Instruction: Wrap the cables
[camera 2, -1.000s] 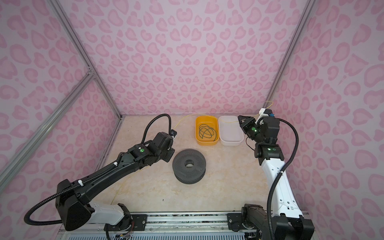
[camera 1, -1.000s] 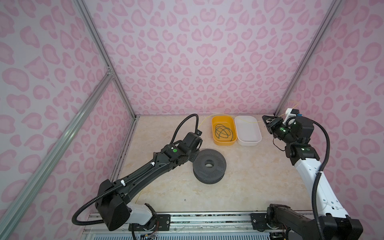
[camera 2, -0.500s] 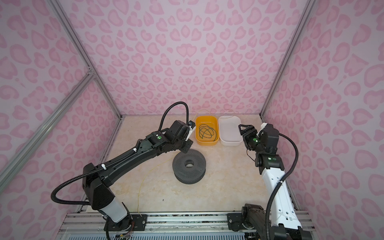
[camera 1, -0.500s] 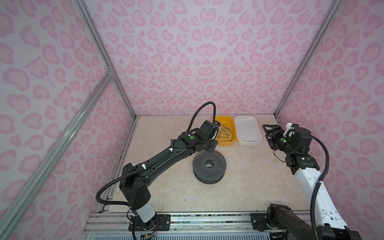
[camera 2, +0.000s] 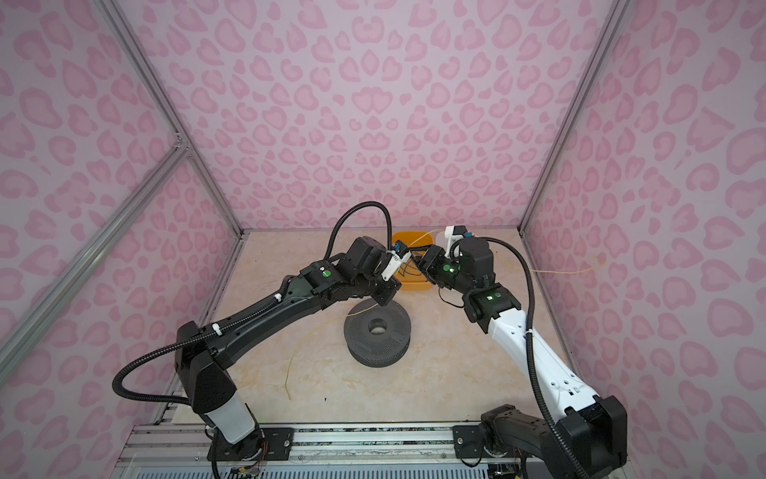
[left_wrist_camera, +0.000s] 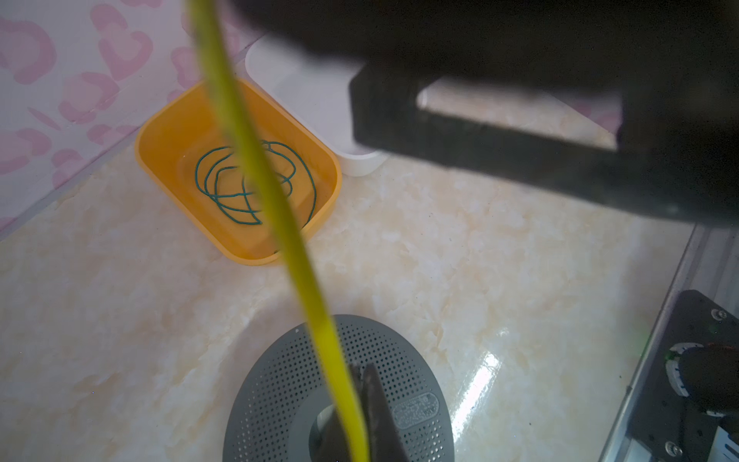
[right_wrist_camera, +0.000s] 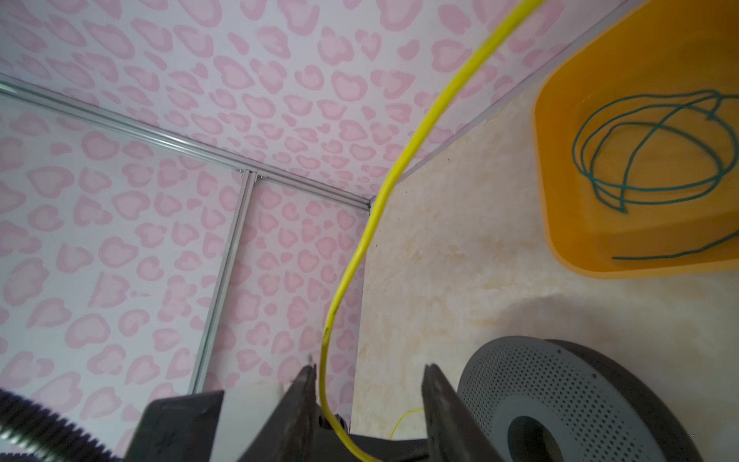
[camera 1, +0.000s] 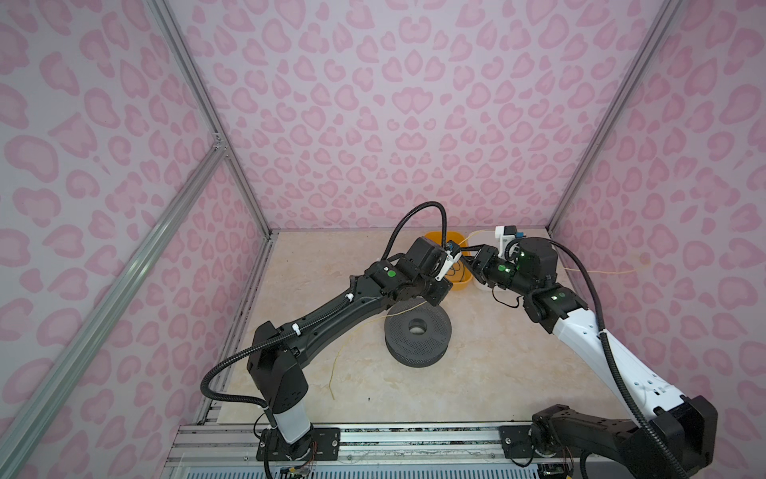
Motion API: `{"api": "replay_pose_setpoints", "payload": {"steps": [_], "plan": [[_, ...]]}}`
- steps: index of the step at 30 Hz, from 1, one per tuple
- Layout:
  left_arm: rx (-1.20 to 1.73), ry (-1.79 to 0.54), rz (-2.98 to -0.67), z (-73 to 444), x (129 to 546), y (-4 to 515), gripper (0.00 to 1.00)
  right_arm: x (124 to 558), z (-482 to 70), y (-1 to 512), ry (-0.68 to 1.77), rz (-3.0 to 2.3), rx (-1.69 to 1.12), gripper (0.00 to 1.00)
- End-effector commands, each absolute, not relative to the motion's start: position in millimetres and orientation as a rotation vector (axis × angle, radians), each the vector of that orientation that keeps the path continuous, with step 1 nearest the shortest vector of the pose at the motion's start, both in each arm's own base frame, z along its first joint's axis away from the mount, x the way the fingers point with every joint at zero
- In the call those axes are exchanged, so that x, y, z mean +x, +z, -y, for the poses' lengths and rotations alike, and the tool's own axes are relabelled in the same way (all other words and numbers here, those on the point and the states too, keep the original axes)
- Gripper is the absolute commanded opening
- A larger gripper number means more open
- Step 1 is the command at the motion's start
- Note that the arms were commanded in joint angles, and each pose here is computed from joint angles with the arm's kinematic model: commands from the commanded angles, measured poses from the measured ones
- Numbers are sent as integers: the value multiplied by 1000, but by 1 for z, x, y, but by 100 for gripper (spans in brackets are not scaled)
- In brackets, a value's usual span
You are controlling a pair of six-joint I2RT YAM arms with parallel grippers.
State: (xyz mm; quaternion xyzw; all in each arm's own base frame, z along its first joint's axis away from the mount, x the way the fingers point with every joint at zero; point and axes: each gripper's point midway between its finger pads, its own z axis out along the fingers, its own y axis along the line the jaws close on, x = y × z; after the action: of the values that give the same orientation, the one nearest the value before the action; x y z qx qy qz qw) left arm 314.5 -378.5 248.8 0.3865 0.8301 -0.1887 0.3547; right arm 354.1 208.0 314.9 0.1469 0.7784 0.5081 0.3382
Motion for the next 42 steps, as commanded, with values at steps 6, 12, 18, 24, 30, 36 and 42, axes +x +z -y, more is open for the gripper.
{"api": "replay_pose_setpoints", "payload": {"steps": [6, 12, 18, 24, 30, 36, 42], "plan": [[1049, -596, -2045, 391, 307, 272, 4, 351, -218, 316, 1341, -1998, 313, 35], [1086, -654, -2022, 397, 302, 277, 5, 354, -220, 306, 1322, -2021, 308, 14], [1068, -624, -2014, 389, 301, 282, 59, 358, -217, 308, 1288, -2007, 314, 0], [847, -447, -2054, 321, 306, 297, 97, 357, -205, 320, 1236, -1994, 301, 0], [375, -142, -2139, 183, 291, 311, 97, 355, -196, 318, 1186, -2026, 285, 0], [353, -48, -2289, 131, 250, 276, 98, 359, -175, 316, 1138, -2032, 308, 0], [292, -78, -2506, 119, 227, 225, 98, 359, -161, 322, 1096, -2033, 304, 0]]}}
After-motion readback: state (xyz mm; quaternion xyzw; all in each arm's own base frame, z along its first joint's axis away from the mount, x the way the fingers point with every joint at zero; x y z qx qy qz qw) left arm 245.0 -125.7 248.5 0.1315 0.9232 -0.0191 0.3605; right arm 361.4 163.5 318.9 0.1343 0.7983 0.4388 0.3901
